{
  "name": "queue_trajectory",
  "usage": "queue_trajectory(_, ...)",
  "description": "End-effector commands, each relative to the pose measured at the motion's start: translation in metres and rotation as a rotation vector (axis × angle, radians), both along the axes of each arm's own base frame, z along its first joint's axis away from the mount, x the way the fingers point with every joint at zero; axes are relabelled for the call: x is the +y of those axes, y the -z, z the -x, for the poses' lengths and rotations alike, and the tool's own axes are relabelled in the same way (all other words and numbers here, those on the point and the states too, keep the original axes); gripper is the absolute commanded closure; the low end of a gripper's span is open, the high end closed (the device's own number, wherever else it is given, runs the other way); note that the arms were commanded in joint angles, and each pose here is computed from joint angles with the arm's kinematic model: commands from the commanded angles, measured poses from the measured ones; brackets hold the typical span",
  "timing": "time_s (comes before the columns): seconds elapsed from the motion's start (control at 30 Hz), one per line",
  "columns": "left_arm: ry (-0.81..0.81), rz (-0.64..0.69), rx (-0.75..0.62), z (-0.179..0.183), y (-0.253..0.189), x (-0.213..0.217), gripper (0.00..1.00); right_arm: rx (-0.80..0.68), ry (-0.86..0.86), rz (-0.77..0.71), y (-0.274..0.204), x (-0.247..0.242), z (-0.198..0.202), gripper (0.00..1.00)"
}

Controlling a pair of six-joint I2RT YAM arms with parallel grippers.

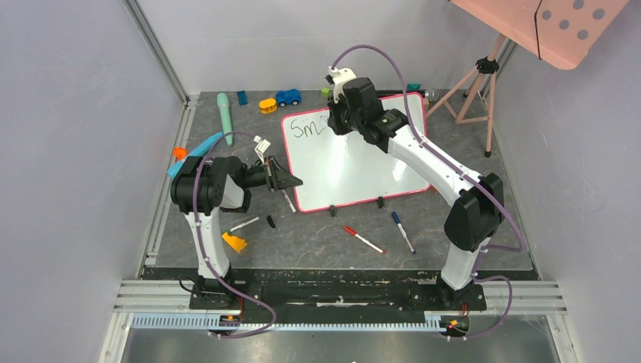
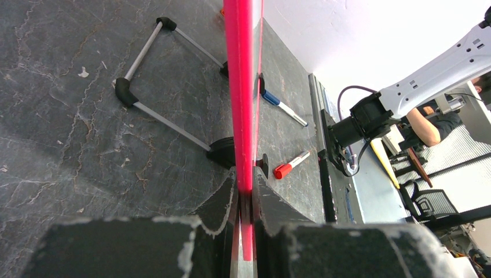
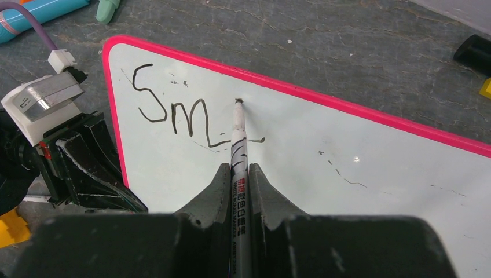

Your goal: Write a sentence on the whiteboard

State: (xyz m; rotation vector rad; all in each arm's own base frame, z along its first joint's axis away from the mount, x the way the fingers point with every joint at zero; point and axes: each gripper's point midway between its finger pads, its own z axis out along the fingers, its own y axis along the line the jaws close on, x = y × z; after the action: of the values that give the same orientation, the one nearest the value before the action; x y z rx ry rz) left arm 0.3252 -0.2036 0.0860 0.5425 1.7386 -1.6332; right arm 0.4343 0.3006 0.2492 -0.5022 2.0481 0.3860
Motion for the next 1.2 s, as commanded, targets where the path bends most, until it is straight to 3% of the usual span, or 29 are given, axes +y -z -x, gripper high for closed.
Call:
queue_trajectory(0.0, 0.037, -0.011, -0.083, 0.009, 0.002, -0.001, 0.96, -0.042, 0.066, 0.034, -0.006, -0.013, -0.009, 1.0)
queue_trajectory(0.4, 0.035, -0.011, -0.082, 0.009, 0.002, 0.0, 0.96, -0.019, 0.004, -0.006, -0.005, 0.0, -0.003, 1.0)
queue_trajectory(0.7, 0.037, -0.011, -0.084, 0.01, 0.002, -0.001, 0.96, -0.095, -0.036, -0.075, -0.04, 0.003, 0.005, 1.0)
queue_trajectory(1.17, 0.036, -0.011, -0.086, 0.009, 0.001, 0.0, 0.96, -0.075, -0.032, -0.055, -0.02, -0.007, 0.016, 1.0)
